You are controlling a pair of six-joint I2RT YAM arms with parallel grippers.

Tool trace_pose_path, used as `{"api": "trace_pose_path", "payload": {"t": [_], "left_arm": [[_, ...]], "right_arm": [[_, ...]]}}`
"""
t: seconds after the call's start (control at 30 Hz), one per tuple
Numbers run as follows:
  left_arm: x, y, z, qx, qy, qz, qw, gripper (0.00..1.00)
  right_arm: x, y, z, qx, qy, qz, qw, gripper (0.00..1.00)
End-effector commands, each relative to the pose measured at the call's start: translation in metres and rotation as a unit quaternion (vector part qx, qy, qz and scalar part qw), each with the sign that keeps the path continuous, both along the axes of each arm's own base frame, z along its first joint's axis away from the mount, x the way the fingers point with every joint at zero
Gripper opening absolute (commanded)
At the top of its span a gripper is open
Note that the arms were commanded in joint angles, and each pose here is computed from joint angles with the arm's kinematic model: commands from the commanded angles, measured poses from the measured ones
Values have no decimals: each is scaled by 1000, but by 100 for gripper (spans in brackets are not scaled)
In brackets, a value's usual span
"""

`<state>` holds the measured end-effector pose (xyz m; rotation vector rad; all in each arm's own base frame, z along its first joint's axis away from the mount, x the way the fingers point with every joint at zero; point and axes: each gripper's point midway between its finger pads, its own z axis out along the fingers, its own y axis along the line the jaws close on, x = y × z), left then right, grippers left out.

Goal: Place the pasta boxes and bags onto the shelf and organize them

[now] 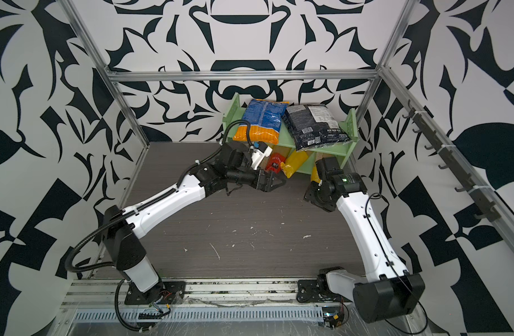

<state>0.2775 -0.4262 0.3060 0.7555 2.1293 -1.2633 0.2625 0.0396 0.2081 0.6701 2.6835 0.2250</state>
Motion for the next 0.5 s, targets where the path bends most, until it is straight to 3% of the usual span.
{"api": "trace_pose_path", "payload": {"t": [0.0,0.23,0.47], "left_arm": [[18,45,-1,28,-14,61,998,99],[45,111,2,48,-19,136,989,99],[65,138,10,56,-31,162,985,99]], "right_arm": [[19,-12,-3,-26,-18,-37,999,56],[45,-29,-35,-84,18,-58,995,56],[70,-42,-44,-126,31,-61,990,52]]}}
